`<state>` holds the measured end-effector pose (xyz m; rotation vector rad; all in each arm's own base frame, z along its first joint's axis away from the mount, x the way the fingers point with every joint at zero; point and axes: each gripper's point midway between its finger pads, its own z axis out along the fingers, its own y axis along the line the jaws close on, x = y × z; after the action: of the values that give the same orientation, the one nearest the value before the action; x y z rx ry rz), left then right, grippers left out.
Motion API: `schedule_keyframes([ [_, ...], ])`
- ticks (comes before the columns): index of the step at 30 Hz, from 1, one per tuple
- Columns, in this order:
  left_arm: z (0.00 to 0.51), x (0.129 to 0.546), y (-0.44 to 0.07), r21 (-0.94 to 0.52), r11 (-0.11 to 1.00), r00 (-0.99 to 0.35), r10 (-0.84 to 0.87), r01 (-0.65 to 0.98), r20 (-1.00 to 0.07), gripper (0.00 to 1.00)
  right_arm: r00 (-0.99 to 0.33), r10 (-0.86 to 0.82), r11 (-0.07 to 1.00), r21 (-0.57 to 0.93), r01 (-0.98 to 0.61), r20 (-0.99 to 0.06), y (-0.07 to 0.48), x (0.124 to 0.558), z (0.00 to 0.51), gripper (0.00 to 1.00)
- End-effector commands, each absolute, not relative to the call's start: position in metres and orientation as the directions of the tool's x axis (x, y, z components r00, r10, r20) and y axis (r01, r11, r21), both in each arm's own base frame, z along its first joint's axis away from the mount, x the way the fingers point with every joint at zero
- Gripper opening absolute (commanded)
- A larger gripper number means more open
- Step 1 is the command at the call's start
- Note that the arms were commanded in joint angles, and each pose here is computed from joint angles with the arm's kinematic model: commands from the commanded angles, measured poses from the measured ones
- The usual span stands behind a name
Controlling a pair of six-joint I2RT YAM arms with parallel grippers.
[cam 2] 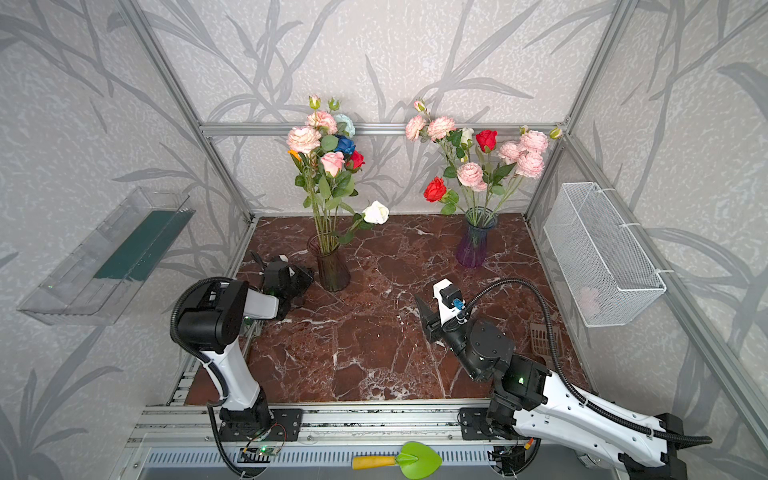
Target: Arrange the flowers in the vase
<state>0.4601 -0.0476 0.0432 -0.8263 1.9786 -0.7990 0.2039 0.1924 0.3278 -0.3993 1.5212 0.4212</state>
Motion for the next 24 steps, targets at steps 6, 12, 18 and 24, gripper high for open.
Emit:
schedule_keyframes([
  [6,0.039,0.469,-0.065,-0.767,0.609,-0.475,-0.746,-0.201,-0.467,0.00,0.035,0.065,0.880,0.041,-0.474,-0.997,0.177,0.201,0.350,0.50],
  [12,0.037,0.477,-0.075,-0.769,0.615,-0.511,-0.724,-0.174,-0.463,0.00,0.034,0.063,0.885,0.040,-0.465,-0.997,0.175,0.202,0.349,0.50],
  [18,0.043,0.484,-0.086,-0.761,0.635,-0.532,-0.694,-0.135,-0.485,0.00,0.030,0.054,0.887,0.034,-0.461,-0.998,0.177,0.204,0.346,0.51],
  [24,0.044,0.493,-0.099,-0.744,0.661,-0.558,-0.655,-0.098,-0.509,0.00,0.034,0.048,0.891,0.028,-0.454,-0.998,0.175,0.204,0.345,0.51],
])
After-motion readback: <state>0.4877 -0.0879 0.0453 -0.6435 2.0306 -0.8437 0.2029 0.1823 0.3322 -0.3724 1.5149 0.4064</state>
